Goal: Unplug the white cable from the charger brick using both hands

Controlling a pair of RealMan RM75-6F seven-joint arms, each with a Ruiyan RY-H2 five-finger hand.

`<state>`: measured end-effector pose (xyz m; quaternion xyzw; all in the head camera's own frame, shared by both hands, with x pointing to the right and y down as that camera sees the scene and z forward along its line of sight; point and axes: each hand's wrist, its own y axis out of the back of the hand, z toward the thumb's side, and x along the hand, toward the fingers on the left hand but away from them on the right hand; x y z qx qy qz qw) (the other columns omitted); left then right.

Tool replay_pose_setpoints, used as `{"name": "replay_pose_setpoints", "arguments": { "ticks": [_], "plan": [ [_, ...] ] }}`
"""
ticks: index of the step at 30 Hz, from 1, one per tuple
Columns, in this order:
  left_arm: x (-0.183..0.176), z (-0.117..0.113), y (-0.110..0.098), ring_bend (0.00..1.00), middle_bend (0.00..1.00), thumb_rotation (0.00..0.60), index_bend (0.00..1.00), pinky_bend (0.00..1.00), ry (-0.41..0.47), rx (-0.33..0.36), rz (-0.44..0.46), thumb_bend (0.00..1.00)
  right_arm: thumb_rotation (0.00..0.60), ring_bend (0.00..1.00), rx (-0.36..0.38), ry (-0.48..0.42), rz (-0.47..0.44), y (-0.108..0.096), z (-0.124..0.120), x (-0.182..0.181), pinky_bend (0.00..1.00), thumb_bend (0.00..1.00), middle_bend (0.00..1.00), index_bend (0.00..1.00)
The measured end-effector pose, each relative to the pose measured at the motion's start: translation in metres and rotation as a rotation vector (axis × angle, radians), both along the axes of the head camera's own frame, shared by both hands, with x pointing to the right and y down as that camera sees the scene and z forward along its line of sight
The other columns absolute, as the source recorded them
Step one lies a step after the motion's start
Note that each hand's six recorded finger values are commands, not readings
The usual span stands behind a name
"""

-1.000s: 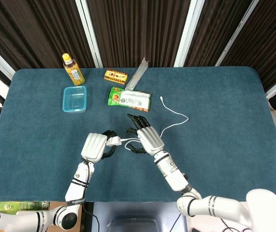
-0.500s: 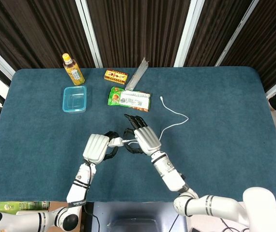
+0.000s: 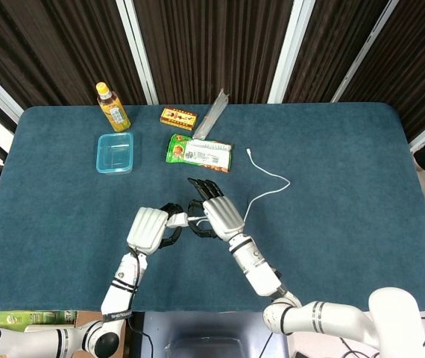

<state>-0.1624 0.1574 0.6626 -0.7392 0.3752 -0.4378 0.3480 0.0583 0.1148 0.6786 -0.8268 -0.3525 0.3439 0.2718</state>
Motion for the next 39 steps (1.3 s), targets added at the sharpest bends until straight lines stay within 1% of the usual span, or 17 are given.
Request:
{"name": "replay_pose_setpoints", "arguments": {
  "ticks": [13,23,30,39],
  "plan": [
    [-0.0019,-0.0018,-0.0009,1.0,0.78,0.6,0.74,1.0,-0.004,0.005,0.002,0.66,0.6,0.0,0.002,-0.005,0.008,-0.0008,-0.0003,-0.0037,0.0,0.55,0.19,0.74],
    [-0.0026,-0.0044,-0.0027,1.0,0.79,0.6,0.74,1.0,0.005,0.005,-0.005,0.67,0.6,0.01,0.031,-0.021,0.032,-0.0032,-0.0055,-0.0047,0.0,0.63,0.26,0.86],
    [-0.0022,-0.0062,-0.0031,1.0,0.79,0.6,0.74,1.0,0.008,0.009,-0.004,0.67,0.6,0.02,0.032,-0.013,0.029,-0.0033,-0.0053,-0.0052,0.0,0.66,0.27,0.88],
    [-0.003,-0.0077,-0.0039,1.0,0.79,0.6,0.74,1.0,0.007,0.011,-0.004,0.67,0.6,0.03,0.064,-0.009,0.021,-0.0038,-0.0075,-0.0057,0.0,0.68,0.27,0.9]
  ]
}}
